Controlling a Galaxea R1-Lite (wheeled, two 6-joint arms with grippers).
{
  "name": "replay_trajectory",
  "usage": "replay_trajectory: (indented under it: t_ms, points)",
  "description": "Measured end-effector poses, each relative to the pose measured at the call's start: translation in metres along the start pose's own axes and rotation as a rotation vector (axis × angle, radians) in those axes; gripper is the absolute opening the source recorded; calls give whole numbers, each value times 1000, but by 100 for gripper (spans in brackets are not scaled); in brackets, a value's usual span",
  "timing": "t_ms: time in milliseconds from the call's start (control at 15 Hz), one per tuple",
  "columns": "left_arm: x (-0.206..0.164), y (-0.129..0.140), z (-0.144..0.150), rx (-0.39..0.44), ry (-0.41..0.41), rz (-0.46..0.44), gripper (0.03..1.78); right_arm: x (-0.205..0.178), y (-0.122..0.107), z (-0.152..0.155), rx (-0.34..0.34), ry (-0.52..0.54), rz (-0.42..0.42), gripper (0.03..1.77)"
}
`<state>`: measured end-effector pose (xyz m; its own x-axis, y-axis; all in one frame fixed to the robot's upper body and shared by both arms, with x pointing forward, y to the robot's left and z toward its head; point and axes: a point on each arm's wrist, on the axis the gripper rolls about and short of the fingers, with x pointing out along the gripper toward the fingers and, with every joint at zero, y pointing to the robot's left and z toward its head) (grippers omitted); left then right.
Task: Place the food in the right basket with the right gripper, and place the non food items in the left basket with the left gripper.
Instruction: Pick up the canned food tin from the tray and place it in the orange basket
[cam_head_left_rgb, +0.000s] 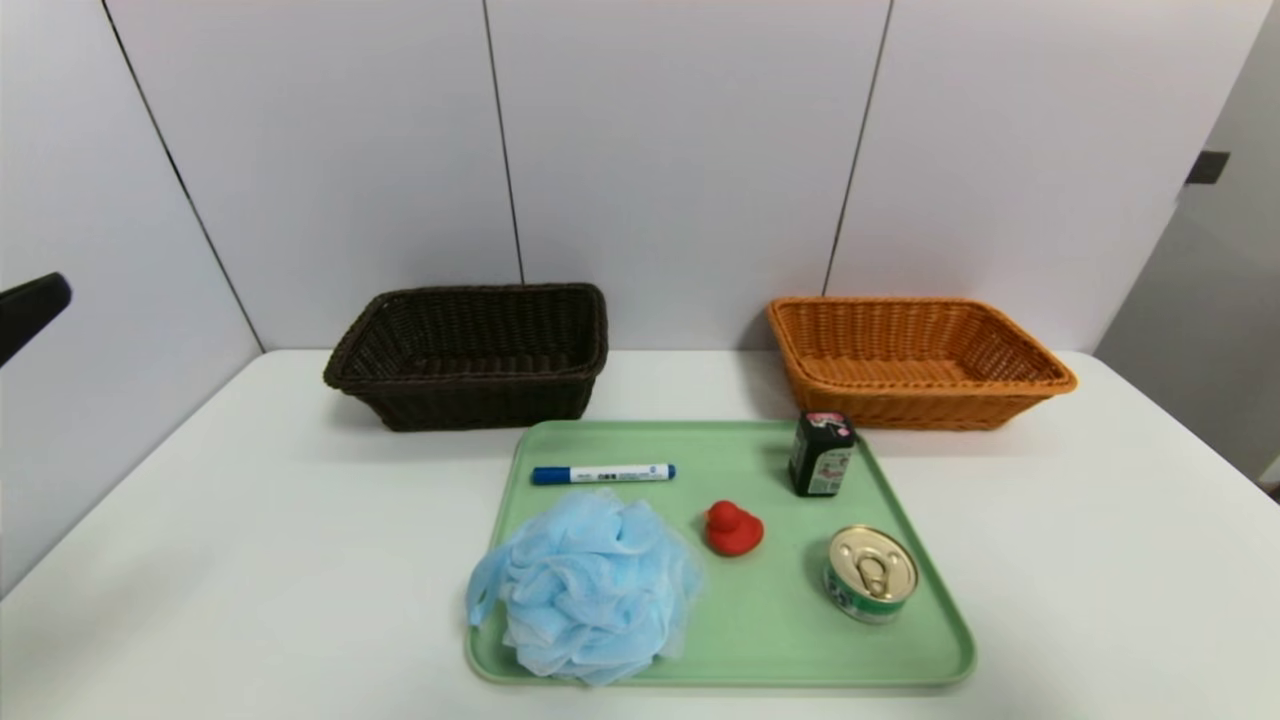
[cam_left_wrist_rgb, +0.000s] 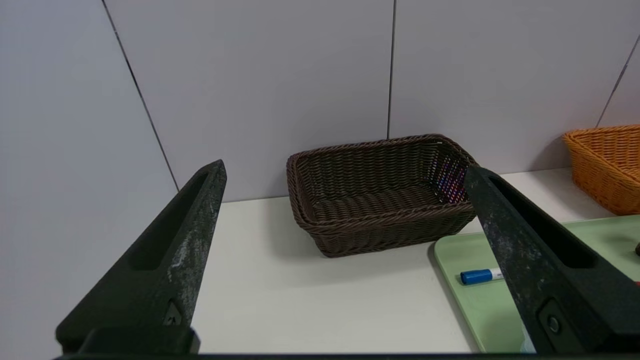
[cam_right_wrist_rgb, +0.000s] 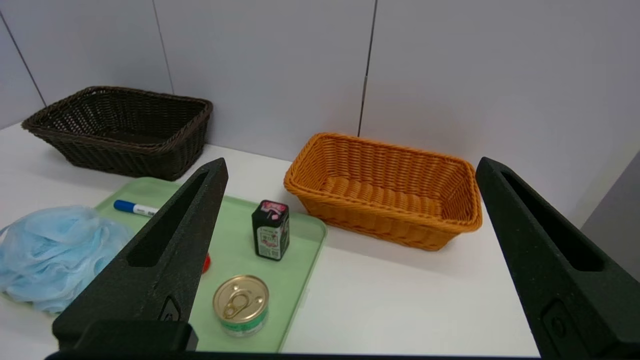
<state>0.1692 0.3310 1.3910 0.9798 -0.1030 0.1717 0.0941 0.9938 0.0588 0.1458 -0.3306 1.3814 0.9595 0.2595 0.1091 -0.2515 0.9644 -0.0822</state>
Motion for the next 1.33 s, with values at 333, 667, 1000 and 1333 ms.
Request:
replay_trajectory:
  t_ms: [333, 667, 1000, 1333]
  points:
    - [70, 6, -17, -8, 56, -8, 169, 69, -15, 3, -4, 36, 29, 171]
    - [118, 10, -43, -11, 92, -7, 169, 136, -25, 0, 3, 66, 54, 171]
    - [137, 11, -58, -12, 139, -7, 169, 170, 6, -28, 44, 278, 193, 171]
    - [142, 12, -60, -16, 148, 6, 169, 192, 18, -13, 2, 506, 287, 171]
